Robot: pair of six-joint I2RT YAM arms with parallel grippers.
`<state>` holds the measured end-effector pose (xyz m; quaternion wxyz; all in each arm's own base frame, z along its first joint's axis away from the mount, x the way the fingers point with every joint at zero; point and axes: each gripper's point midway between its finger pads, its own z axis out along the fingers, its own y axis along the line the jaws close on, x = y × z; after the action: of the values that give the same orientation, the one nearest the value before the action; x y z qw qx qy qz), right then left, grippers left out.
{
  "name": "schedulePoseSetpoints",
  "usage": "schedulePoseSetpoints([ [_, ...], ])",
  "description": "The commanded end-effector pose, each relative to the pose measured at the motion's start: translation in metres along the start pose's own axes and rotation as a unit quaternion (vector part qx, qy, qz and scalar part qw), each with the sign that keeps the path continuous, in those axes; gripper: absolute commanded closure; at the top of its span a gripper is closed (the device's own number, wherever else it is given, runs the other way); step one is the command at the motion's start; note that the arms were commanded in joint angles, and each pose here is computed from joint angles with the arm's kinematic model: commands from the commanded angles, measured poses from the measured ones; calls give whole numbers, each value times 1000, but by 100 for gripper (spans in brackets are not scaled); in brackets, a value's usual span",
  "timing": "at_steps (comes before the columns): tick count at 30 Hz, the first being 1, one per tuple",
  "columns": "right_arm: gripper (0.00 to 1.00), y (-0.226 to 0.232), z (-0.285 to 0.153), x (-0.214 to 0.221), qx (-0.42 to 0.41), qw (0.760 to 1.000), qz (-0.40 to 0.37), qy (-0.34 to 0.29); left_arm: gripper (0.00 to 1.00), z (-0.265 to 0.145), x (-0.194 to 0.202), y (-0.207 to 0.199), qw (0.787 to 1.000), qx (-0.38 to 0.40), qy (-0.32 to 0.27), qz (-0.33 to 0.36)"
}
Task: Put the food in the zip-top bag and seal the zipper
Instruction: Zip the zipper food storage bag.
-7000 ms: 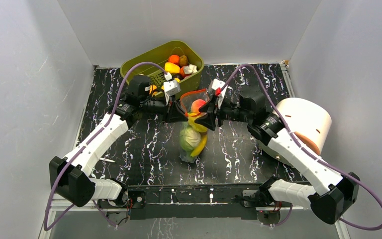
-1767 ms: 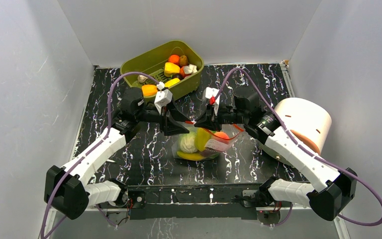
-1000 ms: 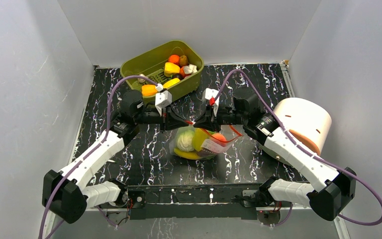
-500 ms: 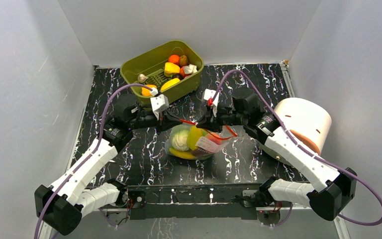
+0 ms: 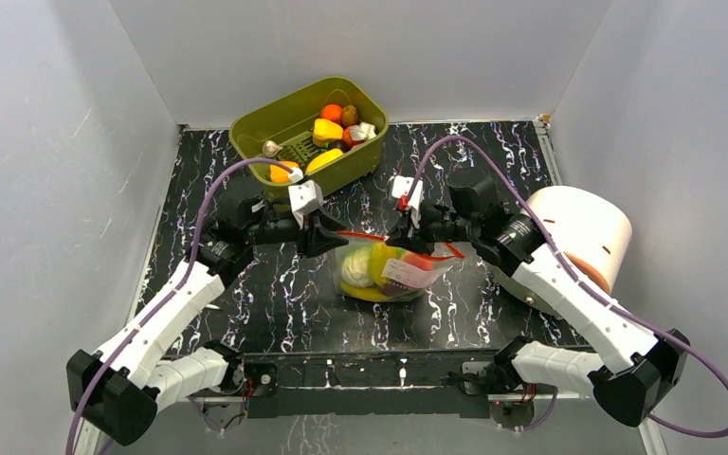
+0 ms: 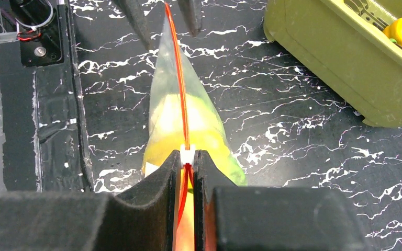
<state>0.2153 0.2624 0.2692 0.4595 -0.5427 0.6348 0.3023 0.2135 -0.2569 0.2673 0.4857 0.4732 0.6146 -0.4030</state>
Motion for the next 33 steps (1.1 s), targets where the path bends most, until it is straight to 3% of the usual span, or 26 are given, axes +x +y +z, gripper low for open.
schedulePoseSetpoints([
  [1, 100, 1, -9, -34, -3, 997, -43, -62, 52, 4, -23, -16, 997, 76, -25, 10],
  [3, 100, 3, -9, -42, -10, 996, -46, -77, 40, 8, -25, -21, 994, 111, -24, 6],
  [5, 100, 4, -9, -49, -17, 994, -50, -91, 37, 12, -26, -21, 991, 130, -20, -6],
  [18, 100, 6, 4, -59, -49, 991, -53, -114, 37, 30, -22, -9, 987, 159, -21, -17],
  [22, 100, 3, 7, -62, -50, 990, -55, -121, 52, 31, -19, -11, 985, 170, -15, -25],
  [25, 100, 3, 9, -64, -53, 989, -56, -124, 85, 30, -21, -12, 984, 176, -13, -31],
  [27, 100, 2, 10, -62, -54, 990, -52, -121, 100, 29, -21, -10, 986, 161, -9, -28],
  [33, 100, 0, 14, -47, -41, 993, -26, -108, 100, 21, -21, 5, 997, 74, -9, -1],
])
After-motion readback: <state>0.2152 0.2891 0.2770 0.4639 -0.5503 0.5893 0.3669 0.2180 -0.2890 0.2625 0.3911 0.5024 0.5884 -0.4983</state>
